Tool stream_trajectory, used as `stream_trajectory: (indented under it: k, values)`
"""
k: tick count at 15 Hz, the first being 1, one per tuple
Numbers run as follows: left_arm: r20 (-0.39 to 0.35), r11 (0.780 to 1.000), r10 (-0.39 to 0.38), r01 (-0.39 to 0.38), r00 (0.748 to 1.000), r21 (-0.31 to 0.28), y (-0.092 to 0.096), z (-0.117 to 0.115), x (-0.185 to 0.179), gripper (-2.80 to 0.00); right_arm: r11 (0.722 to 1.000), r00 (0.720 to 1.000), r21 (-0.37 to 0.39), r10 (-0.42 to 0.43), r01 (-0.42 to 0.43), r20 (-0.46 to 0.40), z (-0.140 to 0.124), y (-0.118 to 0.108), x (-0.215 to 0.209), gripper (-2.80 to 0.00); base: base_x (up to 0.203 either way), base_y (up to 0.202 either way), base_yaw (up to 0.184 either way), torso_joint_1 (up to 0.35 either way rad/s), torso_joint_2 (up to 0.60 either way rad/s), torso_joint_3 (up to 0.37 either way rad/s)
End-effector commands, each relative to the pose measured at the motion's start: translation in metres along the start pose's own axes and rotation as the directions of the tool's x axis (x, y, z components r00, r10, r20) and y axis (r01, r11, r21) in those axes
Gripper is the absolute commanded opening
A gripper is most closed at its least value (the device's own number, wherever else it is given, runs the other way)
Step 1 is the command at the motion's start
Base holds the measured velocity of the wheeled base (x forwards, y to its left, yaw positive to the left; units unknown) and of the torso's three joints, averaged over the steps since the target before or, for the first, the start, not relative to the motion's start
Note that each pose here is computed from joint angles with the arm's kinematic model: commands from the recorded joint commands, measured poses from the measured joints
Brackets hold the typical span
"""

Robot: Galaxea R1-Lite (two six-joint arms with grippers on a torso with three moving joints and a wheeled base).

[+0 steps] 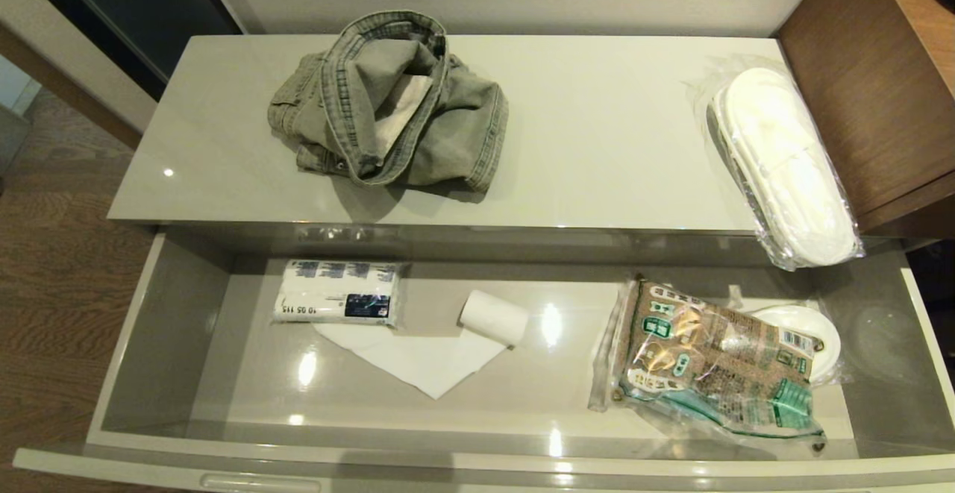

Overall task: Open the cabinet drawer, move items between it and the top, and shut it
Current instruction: Close the drawer

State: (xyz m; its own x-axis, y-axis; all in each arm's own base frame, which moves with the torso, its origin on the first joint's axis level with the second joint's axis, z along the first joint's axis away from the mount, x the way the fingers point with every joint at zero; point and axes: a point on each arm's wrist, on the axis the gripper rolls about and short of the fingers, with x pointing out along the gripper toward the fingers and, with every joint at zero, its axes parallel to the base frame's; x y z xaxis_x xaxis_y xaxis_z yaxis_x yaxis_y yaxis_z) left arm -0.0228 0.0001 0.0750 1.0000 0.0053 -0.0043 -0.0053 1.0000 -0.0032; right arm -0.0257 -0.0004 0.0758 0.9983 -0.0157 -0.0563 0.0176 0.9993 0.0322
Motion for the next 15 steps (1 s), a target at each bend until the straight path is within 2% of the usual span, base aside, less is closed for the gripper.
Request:
stream_trajectory:
  k: [1,6,11,15]
  values:
    - [-0.002,1.000,0.001,-0.001,1.000,0.000,0.0000,-0.0005,0.0001,-2.80,1.000,1.000,0.001,-0.001,0.001,0.001,0.0000,0.0000,-0.0001,-2.80,0.000,0.000,0.000,0.000,0.00,0.000]
    - [-0.003,1.000,0.004,-0.004,1.000,0.023,0.0001,-0.0003,0.0000,-2.80,1.000,1.000,0.001,-0.001,0.001,0.001,0.0000,0.0000,-0.0001,-2.80,0.000,0.000,0.000,0.000,0.00,0.000]
    - [-0.006,1.000,0.002,-0.002,1.000,0.012,0.0001,-0.0009,0.0001,-2.80,1.000,1.000,0.001,0.000,0.000,0.001,0.0000,0.0000,-0.0001,-2.80,-0.086,-0.086,-0.003,0.002,0.01,0.003]
    - [-0.006,1.000,0.002,-0.002,1.000,0.012,0.0001,-0.0009,0.0001,-2.80,1.000,1.000,0.001,0.000,0.000,0.001,0.0000,0.0000,-0.0001,-2.80,0.000,0.000,0.000,0.000,0.00,0.000]
